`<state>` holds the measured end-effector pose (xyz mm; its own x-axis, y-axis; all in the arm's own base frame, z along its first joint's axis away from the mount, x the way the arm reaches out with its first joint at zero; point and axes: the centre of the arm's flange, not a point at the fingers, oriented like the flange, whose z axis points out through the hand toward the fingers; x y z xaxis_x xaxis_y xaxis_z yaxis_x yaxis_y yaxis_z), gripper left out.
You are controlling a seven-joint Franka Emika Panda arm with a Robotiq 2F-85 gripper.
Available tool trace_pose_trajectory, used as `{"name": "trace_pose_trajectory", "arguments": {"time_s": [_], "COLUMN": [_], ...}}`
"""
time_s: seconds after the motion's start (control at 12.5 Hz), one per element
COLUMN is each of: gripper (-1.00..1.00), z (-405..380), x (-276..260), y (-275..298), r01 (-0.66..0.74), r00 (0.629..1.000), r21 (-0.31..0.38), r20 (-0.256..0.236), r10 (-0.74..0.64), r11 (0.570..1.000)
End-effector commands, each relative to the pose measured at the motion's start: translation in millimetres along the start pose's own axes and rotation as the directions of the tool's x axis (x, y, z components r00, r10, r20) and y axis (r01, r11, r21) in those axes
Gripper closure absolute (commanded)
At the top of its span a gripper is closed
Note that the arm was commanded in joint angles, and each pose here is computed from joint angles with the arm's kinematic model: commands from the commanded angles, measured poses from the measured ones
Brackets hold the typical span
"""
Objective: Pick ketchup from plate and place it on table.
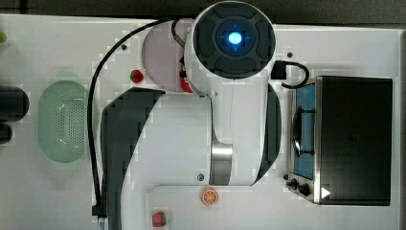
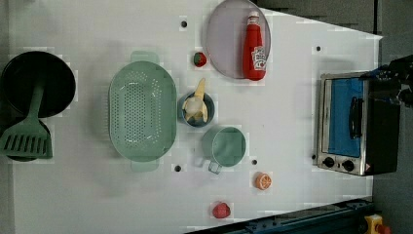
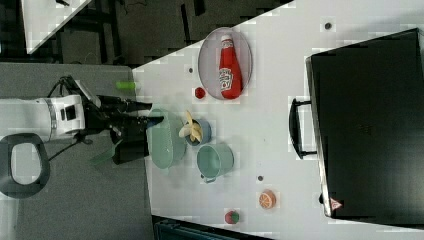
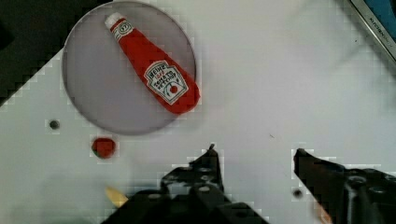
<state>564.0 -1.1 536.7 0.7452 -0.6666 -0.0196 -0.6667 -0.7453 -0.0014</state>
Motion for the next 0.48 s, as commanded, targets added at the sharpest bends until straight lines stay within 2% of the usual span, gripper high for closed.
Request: {"name": "trace_pose_trajectory", "arguments": {"time_s": [0.08,0.24,0.48], "gripper": [-0.59,-1.0,-1.0], "z": [-54,-41,-2], "x": [-55,-50,-33], "y": [57,51,33], "r01": [-0.081,-0.016,0.131], "r00": [0.996,0.999,0.988], "r21": [-0.032,-0.043,-0.058], "r20": [0.026,0.044,0.094], "r10": [0.082,0.018,-0.125], "r11": [0.996,0.999,0.99]}}
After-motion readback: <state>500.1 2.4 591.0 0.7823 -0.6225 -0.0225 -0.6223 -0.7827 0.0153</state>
